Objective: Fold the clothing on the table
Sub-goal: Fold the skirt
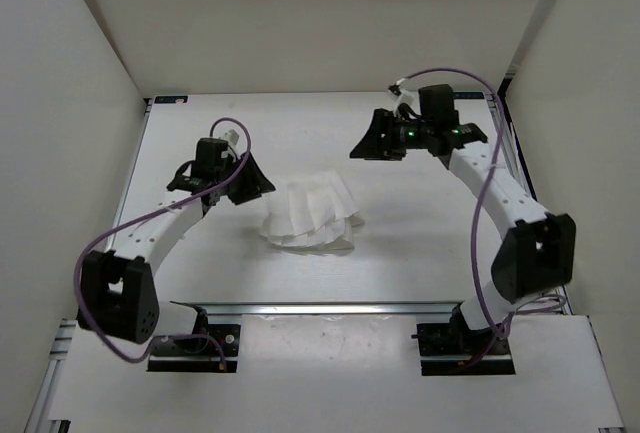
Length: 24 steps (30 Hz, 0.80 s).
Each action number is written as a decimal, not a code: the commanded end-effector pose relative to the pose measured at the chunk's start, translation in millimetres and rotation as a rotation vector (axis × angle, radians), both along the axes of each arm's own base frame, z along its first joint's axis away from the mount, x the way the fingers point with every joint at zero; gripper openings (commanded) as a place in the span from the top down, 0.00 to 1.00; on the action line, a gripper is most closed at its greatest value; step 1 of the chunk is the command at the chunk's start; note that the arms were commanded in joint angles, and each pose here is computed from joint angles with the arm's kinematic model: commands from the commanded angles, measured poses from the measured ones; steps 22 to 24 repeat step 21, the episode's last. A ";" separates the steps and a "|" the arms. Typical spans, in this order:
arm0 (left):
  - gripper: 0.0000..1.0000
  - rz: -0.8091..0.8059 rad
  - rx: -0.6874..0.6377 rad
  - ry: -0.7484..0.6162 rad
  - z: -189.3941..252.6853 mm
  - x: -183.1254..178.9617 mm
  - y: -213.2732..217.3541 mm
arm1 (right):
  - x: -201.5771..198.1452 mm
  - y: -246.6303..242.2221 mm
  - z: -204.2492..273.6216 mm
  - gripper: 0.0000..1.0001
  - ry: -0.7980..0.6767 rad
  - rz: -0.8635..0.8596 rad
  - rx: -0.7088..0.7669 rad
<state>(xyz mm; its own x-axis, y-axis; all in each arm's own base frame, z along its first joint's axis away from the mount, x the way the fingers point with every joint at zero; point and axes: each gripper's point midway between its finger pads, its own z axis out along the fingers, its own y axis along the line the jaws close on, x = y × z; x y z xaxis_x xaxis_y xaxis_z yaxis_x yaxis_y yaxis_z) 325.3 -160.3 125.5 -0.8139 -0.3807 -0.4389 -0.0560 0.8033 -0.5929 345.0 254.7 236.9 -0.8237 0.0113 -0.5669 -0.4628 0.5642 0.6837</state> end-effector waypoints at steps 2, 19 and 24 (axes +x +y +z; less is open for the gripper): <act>0.40 0.069 0.273 -0.048 15.3 -17.5 57.8 | -17.1 -58.5 -46.4 0.31 0.083 -0.142 -0.137; 0.35 0.110 0.390 0.130 -39.2 -87.5 116.8 | -47.1 -101.6 -81.2 0.32 0.207 -0.265 -0.081; 0.34 0.077 0.407 0.112 -35.4 -85.1 112.7 | -46.6 -97.4 -79.3 0.32 0.201 -0.257 -0.065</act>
